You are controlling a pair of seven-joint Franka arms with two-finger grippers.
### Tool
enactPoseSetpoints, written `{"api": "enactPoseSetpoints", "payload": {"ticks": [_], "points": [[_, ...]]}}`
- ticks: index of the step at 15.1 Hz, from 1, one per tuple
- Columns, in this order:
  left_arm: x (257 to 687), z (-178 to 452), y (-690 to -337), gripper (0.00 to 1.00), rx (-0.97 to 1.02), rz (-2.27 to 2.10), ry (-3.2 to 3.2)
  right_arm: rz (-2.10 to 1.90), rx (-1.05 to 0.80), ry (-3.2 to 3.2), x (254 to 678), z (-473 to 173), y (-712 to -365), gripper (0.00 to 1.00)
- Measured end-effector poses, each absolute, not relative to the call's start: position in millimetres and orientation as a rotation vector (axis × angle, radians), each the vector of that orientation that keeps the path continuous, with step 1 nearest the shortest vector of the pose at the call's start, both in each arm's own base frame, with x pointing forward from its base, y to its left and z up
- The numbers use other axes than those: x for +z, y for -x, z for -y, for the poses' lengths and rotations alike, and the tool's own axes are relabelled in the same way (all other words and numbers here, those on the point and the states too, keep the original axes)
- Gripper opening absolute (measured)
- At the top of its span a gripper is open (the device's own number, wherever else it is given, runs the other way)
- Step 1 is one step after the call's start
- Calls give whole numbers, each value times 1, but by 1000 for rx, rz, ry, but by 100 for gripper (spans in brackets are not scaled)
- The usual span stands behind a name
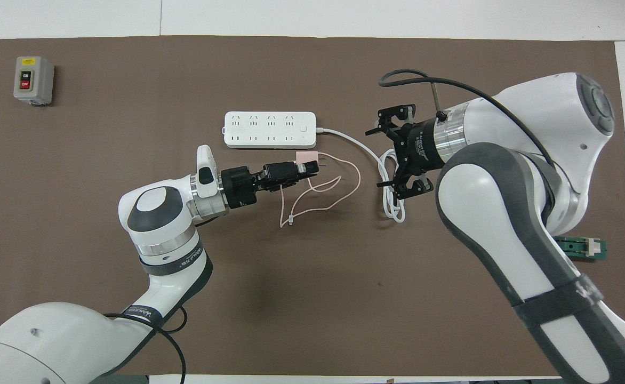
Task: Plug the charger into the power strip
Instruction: 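Carry the charger toward the strip end while the right gripper withdraws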
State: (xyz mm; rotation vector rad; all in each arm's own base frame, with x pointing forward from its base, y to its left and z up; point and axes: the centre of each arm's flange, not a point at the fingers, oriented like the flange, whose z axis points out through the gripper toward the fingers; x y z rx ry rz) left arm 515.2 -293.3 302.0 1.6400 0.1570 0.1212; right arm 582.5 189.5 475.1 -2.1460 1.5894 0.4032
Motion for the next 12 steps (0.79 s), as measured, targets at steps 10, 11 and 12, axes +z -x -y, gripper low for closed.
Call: {"api": "enactPoseSetpoints", "payload": {"ticks": [10,11,12], "points": [[304,218,-548,32,118,-165,-1830,-980,140,2742,518,-131,-558,100],[307,213,-551,32,113,-169,-1860,-924,136,2768,524,-120,-555,100],[311,208,-553,32,109,-171,-1896,-865,134,2791,530,-108,-552,100]]}}
